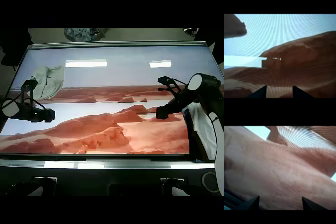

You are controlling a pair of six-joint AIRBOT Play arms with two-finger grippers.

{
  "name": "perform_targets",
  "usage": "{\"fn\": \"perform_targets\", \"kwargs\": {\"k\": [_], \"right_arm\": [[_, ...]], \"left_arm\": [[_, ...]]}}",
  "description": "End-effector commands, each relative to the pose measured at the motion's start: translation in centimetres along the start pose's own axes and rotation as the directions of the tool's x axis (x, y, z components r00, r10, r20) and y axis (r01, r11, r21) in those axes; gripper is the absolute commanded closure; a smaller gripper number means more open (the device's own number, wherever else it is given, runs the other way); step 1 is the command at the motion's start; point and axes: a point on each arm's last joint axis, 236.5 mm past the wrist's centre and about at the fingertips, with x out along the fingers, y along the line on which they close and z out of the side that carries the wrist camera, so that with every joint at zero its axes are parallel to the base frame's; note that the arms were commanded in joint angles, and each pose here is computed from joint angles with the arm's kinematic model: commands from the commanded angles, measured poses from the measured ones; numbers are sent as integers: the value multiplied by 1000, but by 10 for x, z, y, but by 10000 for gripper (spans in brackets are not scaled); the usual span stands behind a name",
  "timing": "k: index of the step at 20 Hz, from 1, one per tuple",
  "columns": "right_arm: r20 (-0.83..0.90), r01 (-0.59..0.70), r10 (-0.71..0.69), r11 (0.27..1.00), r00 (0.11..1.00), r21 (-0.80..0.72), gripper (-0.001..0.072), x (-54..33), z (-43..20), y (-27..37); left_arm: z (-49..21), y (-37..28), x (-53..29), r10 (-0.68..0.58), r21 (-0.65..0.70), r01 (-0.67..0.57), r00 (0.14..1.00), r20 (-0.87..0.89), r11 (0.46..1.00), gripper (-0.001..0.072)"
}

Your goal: Fold the shirts.

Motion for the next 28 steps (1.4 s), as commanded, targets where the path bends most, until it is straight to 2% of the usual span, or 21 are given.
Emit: {"fn": "perform_targets", "kwargs": {"k": [1, 15, 22, 23, 24, 25, 28], "right_arm": [[-1, -1, 1, 1000, 1000, 0, 84, 0, 0, 0], [0, -1, 1, 1000, 1000, 0, 84, 0, 0, 0], [63, 34, -34, 999, 997, 1, 84, 0, 15, -8], [75, 41, -41, 999, 996, 2, 84, -1, 18, -10], [85, 47, -47, 999, 995, 2, 84, -1, 20, -11], [99, 54, -54, 999, 994, 3, 84, -1, 23, -13], [127, 70, -70, 998, 989, 5, 85, -2, 30, -17]], "left_arm": [[0, 0, 0, 0, 1, 0, 1000, 0, 1000, 315], [0, -1, 0, -2, 0, 2, 1000, 1, 1000, 315], [37, -18, 0, -75, -19, 79, 986, 151, 997, 311], [52, -19, -2, -80, -19, 86, 974, 212, 996, 287], [66, -20, -5, -84, -18, 92, 959, 270, 996, 84], [82, -20, -9, -86, -17, 97, 939, 332, 995, -13], [126, 4, -10, -47, -74, 84, 915, 402, 994, -13]]}}
